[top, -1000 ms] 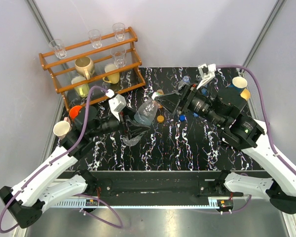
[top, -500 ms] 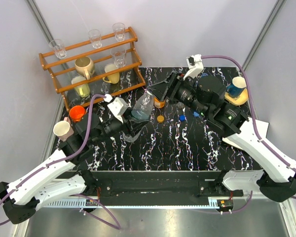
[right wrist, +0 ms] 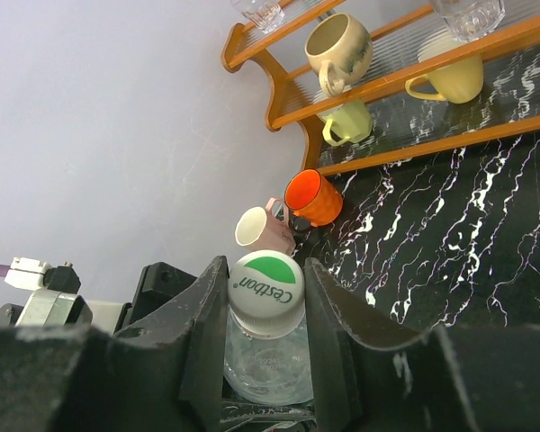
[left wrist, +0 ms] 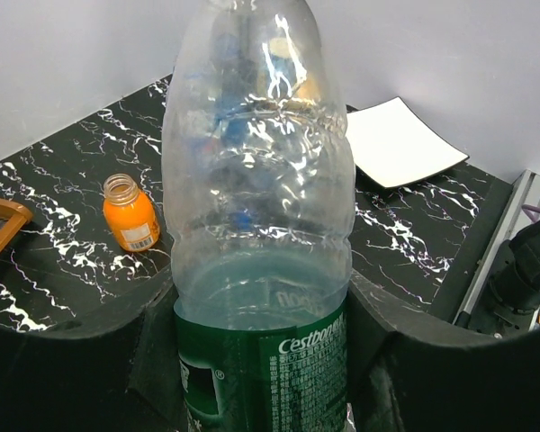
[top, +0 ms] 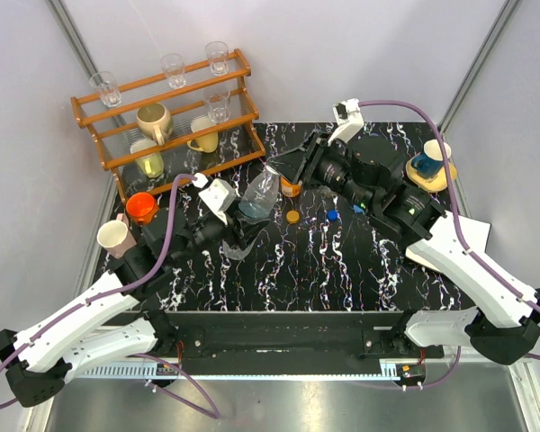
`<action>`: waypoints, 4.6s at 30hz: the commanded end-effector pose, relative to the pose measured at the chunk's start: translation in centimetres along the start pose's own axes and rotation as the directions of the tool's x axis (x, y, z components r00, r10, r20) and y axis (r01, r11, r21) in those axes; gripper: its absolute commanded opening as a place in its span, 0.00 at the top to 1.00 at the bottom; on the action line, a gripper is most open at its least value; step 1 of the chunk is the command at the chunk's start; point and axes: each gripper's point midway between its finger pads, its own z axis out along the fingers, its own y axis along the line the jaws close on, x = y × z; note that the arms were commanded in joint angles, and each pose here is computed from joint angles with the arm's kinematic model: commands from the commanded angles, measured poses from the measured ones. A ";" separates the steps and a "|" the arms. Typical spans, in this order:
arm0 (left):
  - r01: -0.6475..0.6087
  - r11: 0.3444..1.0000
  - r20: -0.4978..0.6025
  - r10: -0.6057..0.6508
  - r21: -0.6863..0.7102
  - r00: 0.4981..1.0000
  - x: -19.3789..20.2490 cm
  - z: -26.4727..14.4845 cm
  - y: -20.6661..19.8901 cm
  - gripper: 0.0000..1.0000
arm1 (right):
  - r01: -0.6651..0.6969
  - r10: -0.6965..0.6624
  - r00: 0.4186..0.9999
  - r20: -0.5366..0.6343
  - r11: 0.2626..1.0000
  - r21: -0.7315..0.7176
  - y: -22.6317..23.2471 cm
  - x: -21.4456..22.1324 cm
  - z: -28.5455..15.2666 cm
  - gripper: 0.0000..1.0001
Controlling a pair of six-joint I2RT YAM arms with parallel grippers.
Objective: Unscrew the bottle caps
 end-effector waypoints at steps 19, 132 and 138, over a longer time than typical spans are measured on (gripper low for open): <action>0.056 0.618 0.015 -0.109 0.784 0.994 -6.4 -6.9 -13.9 0.55 | 0.310 -0.456 0.888 -0.064 0.694 -0.649 7.6 5.4 -9.7 1.00; -0.025 0.996 0.133 0.013 0.088 0.991 -2.7 -1.6 -2.8 0.49 | 0.098 -0.100 0.995 -0.006 0.978 -0.186 3.8 0.6 -2.3 1.00; -0.035 0.921 0.157 -0.029 0.388 0.987 -4.0 -3.5 -8.3 0.49 | 0.268 -0.320 0.947 -0.016 0.820 -0.506 9.1 1.5 -6.0 1.00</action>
